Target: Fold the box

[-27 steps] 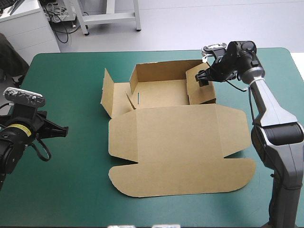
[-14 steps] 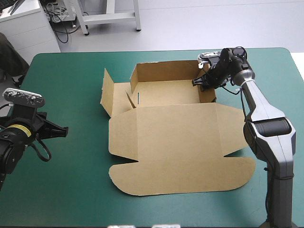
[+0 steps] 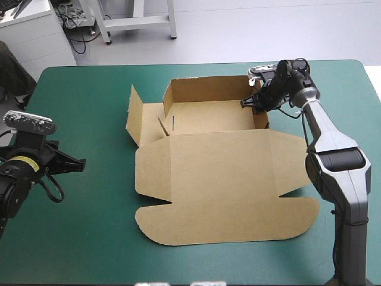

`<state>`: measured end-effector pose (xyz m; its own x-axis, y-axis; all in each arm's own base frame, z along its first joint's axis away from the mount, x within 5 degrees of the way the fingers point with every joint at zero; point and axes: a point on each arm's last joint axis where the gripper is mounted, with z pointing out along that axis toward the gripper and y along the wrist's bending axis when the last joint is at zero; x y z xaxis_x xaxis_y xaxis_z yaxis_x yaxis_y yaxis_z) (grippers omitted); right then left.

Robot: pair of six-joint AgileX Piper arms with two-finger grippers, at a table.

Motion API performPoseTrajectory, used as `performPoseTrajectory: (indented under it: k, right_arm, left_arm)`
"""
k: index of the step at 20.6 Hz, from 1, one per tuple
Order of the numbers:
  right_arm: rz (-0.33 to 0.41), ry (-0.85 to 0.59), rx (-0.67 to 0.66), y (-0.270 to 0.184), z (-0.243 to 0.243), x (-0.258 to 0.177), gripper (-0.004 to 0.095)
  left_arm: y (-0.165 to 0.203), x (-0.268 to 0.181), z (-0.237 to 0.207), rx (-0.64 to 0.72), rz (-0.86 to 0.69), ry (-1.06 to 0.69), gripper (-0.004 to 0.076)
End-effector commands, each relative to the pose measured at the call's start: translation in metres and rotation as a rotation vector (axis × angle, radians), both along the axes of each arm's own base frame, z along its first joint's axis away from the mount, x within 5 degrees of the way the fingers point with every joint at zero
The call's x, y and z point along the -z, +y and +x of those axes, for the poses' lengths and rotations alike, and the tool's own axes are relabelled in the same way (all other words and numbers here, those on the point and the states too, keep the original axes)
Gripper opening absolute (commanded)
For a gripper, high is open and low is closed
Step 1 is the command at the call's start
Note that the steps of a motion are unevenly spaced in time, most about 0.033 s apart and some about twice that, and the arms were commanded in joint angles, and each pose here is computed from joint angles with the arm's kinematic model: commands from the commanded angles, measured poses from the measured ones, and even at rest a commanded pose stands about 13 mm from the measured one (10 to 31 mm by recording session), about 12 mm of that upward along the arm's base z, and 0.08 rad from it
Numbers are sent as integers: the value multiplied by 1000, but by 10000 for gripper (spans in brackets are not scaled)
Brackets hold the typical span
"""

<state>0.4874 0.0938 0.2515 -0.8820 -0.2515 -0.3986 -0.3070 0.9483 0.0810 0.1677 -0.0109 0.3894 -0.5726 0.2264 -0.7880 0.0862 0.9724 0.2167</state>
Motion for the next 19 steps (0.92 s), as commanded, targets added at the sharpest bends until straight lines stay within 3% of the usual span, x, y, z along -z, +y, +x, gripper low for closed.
performPoseTrajectory:
  k: [1,3,5,6,7,8,10,19]
  right_arm:
    - [10,-106,7,-4,-7,-42,-21]
    - [1,-86,4,-5,-9,-41,39]
    - [-14,-72,-12,-6,-14,-48,230]
    - [-22,-80,-22,-7,-18,-56,416]
    - [-25,-89,-22,-8,-20,-61,532]
    - [-29,-117,-20,-9,-24,-73,732]
    - [-28,-154,-18,-11,-30,-91,856]
    - [-16,-154,-2,-9,-23,-83,848]
  left_arm:
    - [0,-13,0,2,-10,-79,-32]
    - [0,-13,0,0,-10,-75,-32]
    - [0,-13,0,0,-10,-75,-32]
    - [0,-13,0,1,-10,-77,-32]
    - [0,-13,0,1,-10,-77,-32]
    - [0,-13,0,1,-10,-79,-32]
    - [0,-13,0,1,-10,-79,-32]
    - [1,-12,-1,-3,-8,-62,-32]
